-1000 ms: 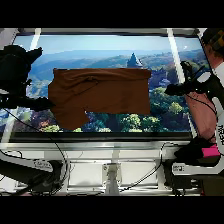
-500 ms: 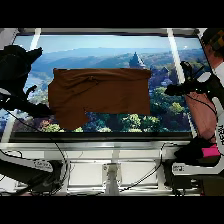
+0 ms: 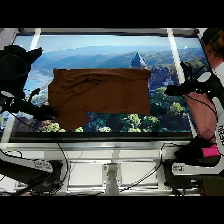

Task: Fold the clothes and pants, and hang the long-sleeved shirts on hangers.

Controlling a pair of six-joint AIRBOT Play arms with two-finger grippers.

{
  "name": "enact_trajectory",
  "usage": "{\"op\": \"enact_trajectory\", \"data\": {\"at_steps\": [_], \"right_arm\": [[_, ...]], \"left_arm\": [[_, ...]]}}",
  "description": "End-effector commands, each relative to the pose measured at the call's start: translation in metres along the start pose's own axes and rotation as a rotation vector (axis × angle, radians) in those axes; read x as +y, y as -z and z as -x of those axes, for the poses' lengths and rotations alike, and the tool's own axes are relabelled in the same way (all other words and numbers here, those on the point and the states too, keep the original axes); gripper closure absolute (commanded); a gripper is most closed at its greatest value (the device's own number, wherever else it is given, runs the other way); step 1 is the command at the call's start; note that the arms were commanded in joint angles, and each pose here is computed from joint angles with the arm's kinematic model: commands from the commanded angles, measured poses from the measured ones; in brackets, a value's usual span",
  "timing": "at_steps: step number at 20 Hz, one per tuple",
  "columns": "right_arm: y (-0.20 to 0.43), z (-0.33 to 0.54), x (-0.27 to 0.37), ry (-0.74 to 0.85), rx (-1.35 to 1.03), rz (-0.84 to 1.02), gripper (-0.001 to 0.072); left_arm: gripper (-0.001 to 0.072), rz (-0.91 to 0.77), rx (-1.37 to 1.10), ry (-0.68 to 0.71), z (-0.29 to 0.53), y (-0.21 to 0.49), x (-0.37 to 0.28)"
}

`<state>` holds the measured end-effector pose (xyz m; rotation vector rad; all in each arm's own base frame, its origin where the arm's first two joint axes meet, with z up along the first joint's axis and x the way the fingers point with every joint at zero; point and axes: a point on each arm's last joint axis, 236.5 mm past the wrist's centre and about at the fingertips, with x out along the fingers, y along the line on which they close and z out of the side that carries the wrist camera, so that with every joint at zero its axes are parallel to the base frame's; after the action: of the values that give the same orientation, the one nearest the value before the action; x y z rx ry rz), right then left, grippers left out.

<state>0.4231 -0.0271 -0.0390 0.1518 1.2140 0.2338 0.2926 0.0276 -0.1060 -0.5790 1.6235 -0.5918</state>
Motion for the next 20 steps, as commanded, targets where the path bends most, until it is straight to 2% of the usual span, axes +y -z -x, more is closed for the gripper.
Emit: {"op": "enact_trajectory", "data": {"at_steps": [1,2,3,5,6,7,9,15,16,17,20], "right_arm": [[0.000,0.000,0.001,-0.001,0.001,0.001,0.0380],[0.000,0.000,0.001,-0.001,0.001,0.001,0.0380],[0.000,0.000,0.001,-0.001,0.001,0.001,0.0380],[0.001,0.000,0.001,-0.004,0.004,0.000,0.0381],[0.002,0.000,0.002,-0.005,0.008,0.000,0.0381],[0.003,0.000,0.002,-0.008,0.013,0.000,0.0382],[0.006,0.000,0.004,-0.013,0.024,0.000,0.0405],[0.031,0.001,0.018,-0.075,0.129,-0.004,0.0402],[0.035,0.000,0.024,-0.103,0.141,-0.019,0.0375],[0.041,-0.003,0.035,-0.151,0.152,-0.047,0.0318],[0.056,-0.015,0.067,-0.290,0.163,-0.146,0.0306]], "left_arm": [[0.0129,-0.011,-0.063,-0.009,-0.014,-0.014,0.002],[0.0138,-0.020,-0.074,-0.007,-0.015,-0.018,-0.001],[0.0206,-0.048,-0.079,0.004,-0.017,-0.021,-0.006],[0.0288,-0.090,-0.088,0.023,-0.021,-0.027,-0.016],[0.0387,-0.115,-0.087,0.027,-0.023,-0.029,-0.020],[0.0519,-0.142,-0.079,0.026,-0.026,-0.029,-0.023],[0.0686,-0.165,-0.071,0.027,-0.028,-0.029,-0.027],[0.0688,-0.258,-0.112,-0.002,-0.008,-0.030,-0.041],[0.0688,-0.280,-0.131,-0.018,-0.002,-0.032,-0.045],[0.0688,-0.298,-0.153,-0.037,0.005,-0.034,-0.049],[0.0688,-0.328,-0.187,-0.065,0.018,-0.035,-0.058]]}}
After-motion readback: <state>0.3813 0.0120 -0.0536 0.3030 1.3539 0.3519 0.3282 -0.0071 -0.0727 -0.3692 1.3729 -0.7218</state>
